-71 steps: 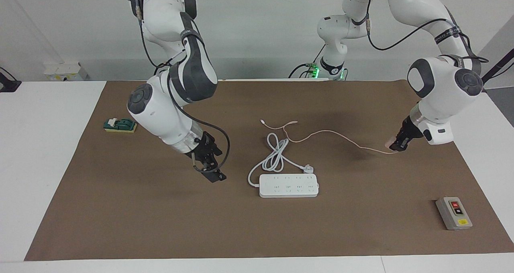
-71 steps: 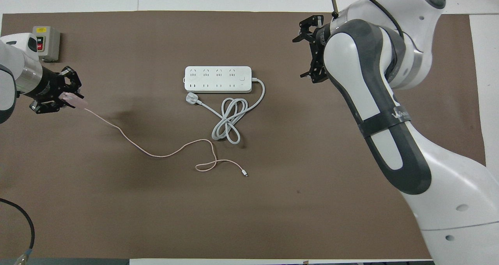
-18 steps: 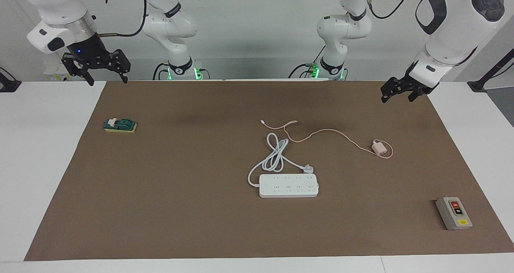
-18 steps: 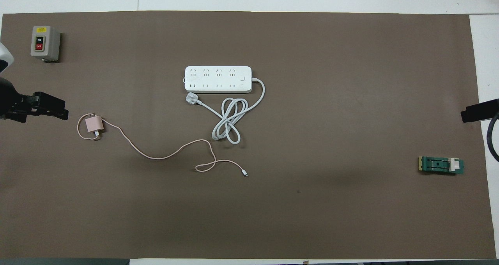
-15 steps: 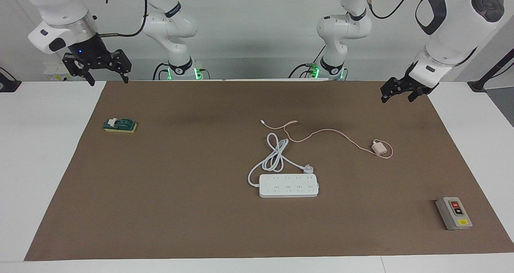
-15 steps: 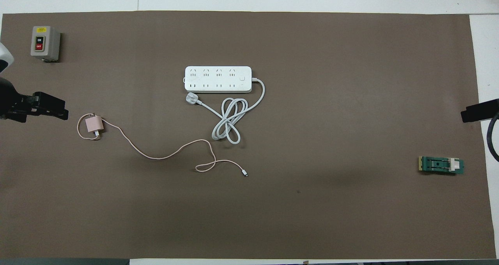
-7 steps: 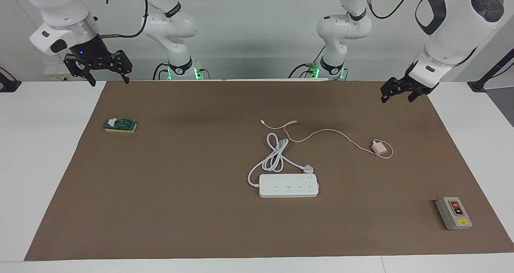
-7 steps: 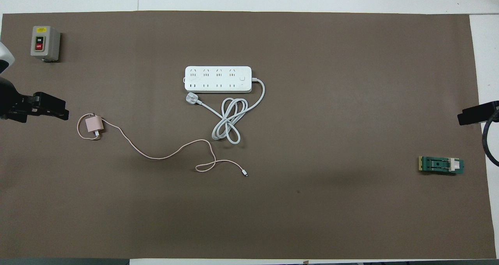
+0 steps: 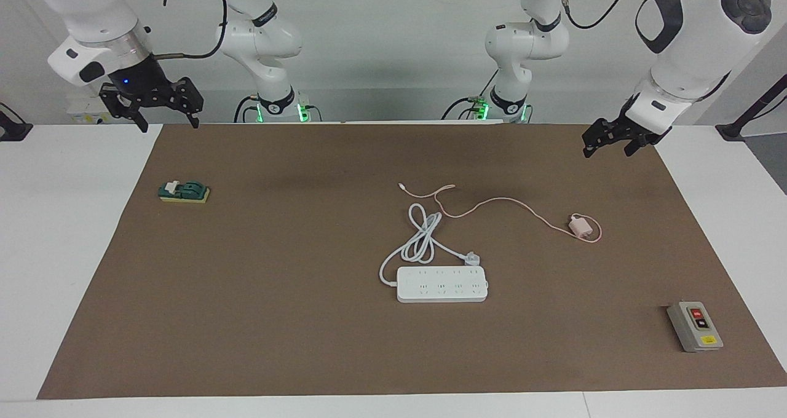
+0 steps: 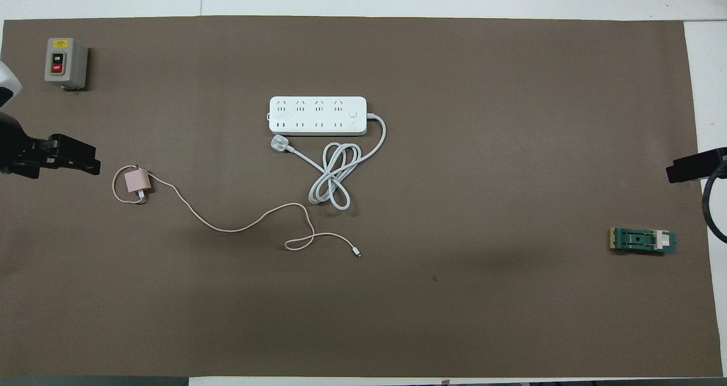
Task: Unplug charger and place it aside
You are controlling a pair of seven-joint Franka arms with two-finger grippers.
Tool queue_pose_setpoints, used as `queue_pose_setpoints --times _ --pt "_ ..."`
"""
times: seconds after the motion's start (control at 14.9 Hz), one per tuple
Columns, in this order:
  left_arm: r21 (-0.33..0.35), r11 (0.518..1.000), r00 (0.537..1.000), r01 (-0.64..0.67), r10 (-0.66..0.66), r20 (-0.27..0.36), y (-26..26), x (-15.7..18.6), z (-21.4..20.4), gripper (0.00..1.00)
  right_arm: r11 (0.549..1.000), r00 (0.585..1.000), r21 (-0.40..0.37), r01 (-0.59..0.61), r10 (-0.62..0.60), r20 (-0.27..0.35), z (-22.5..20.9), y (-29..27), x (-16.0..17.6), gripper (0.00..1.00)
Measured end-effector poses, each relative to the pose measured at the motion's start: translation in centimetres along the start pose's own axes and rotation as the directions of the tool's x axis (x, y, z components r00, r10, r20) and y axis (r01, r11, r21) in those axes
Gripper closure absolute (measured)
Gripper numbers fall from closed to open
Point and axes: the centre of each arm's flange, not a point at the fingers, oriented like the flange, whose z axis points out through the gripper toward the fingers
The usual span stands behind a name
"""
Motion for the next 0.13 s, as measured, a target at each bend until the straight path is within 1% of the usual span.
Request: queue_pose_setpoints --times 0.13 --pt "0.000 1.000 1.000 0.000 0.000 0.000 0.00 0.00 0.00 0.00 1.000 1.000 0.000 0.000 0.000 0.000 0.01 0.00 0.00 0.00"
